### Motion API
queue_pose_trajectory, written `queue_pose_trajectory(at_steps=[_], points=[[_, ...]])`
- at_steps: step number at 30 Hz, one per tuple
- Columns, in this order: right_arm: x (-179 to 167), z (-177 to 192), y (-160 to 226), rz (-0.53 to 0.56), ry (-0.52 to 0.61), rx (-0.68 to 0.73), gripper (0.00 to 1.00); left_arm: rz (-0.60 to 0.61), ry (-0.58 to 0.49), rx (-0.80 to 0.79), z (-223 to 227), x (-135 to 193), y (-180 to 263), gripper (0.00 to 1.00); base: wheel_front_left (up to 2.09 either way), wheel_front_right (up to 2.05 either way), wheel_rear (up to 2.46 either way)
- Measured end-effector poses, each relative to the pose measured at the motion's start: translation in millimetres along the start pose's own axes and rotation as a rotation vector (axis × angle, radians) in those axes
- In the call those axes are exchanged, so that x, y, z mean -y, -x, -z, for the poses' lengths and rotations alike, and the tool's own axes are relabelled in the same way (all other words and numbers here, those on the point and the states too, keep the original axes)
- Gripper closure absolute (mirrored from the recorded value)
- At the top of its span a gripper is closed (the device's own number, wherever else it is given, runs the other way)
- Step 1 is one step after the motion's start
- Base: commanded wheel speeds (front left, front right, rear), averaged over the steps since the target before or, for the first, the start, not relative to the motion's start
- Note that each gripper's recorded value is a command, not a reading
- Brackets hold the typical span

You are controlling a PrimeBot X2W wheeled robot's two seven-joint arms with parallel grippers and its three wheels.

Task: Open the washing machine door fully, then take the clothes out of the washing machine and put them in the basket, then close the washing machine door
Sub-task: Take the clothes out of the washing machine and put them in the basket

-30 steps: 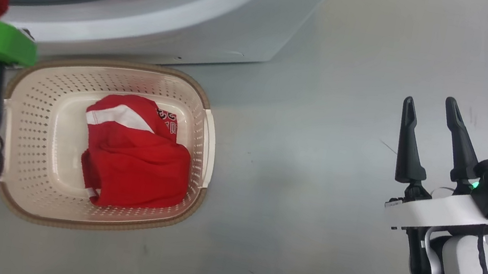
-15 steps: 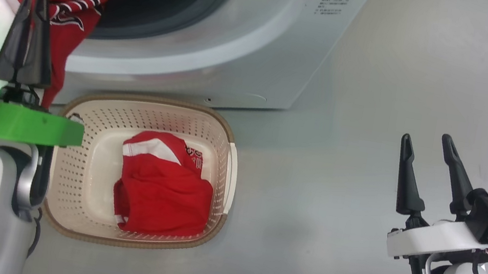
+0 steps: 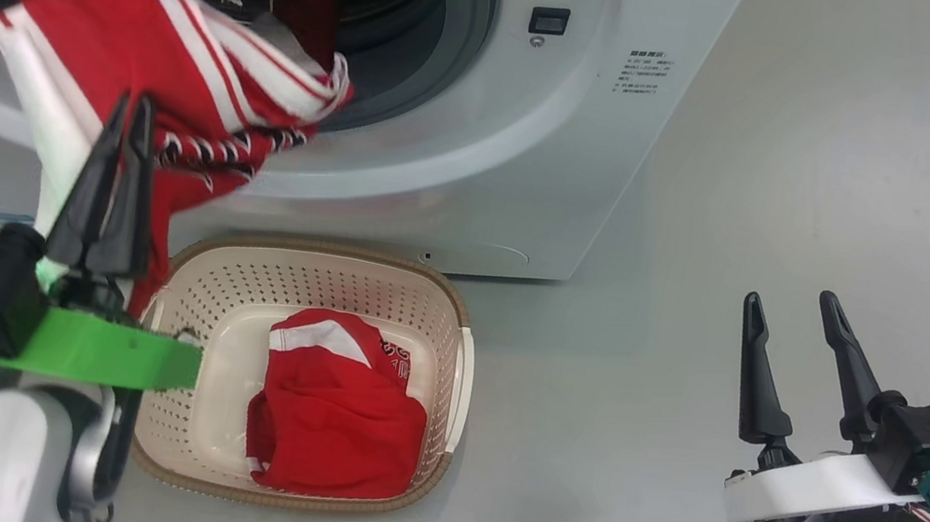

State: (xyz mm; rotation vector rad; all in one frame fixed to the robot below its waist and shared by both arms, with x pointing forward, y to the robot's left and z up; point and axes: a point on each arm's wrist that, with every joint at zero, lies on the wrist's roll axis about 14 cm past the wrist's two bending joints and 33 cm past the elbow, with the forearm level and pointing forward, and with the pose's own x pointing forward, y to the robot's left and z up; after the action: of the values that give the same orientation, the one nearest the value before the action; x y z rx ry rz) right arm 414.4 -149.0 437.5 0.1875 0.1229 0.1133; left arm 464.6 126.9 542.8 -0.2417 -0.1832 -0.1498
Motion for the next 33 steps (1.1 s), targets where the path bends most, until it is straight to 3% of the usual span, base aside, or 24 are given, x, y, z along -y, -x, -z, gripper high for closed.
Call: queue_pose_trajectory(at_steps=[25,33], points=[[8.9,9.0,-1.6,0.035,-0.015,-0.031,0.0,-0.079,0.232,-0.722,194.3,9.9,88.5,1.0,0.0,0.0,0.0],[15.7,21.1,-10.5,0.056,-0.024,-0.055,0.0,-0.076,0.259,-0.905,251.0,12.6,90.6,1.0,0.0,0.0,0.0]])
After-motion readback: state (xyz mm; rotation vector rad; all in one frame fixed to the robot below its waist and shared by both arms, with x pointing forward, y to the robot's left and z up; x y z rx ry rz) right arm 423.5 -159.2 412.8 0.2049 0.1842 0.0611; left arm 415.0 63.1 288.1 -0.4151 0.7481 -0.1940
